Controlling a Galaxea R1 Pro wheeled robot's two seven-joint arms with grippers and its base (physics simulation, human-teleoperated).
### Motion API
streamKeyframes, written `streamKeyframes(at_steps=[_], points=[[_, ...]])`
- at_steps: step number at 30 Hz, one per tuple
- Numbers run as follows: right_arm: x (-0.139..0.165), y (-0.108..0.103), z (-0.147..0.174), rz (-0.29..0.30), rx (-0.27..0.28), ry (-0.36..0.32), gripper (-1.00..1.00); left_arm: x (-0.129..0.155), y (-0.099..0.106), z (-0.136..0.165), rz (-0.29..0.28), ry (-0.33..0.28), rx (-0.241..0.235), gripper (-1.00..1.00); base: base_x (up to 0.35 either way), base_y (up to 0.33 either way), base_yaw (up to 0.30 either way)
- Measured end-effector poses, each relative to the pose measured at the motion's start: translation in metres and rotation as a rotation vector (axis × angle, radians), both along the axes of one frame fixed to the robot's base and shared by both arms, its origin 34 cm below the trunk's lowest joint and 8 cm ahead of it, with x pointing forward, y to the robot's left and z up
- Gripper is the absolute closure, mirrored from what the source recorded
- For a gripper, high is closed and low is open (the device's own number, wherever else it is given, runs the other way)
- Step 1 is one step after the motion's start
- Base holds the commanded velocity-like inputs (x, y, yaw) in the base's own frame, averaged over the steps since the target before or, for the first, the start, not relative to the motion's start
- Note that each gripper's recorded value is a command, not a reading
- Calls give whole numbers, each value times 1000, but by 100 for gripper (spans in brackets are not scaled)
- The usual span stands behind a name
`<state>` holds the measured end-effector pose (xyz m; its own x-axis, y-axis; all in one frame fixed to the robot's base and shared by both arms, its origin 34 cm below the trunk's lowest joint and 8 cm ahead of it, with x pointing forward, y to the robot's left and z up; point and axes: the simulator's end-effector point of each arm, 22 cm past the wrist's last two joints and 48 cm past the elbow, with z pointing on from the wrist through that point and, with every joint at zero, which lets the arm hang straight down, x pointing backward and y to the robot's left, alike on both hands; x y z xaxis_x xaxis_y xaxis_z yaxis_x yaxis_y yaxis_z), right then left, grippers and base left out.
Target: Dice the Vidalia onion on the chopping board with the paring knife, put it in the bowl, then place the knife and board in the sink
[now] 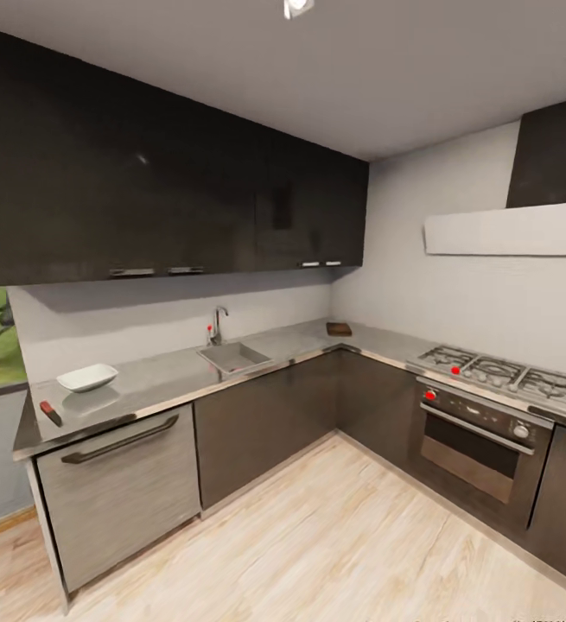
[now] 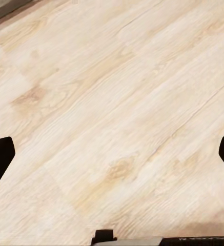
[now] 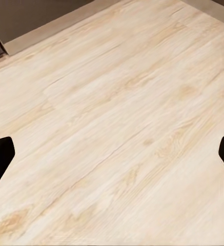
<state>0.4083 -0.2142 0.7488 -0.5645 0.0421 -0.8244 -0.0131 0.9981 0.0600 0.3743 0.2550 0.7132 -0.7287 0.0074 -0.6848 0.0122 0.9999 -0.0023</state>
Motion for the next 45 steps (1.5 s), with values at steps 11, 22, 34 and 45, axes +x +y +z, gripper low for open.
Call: streamKeyframes(at_steps=[11,22,34,45], points=[[-4,0,-5,0,0,15,-100,-4,2,-4,0,14,2,-100,74,-71,-171],[-7,0,-9,0,0,30,-100,-8,2,-8,0,28,3,-100,2,-2,-171],[-12,0,-13,1,0,46,-100,-13,1,-12,0,44,2,-100,19,-25,-165],[-12,0,-14,1,0,47,-100,-14,1,-12,0,46,1,-100,195,-201,-19]])
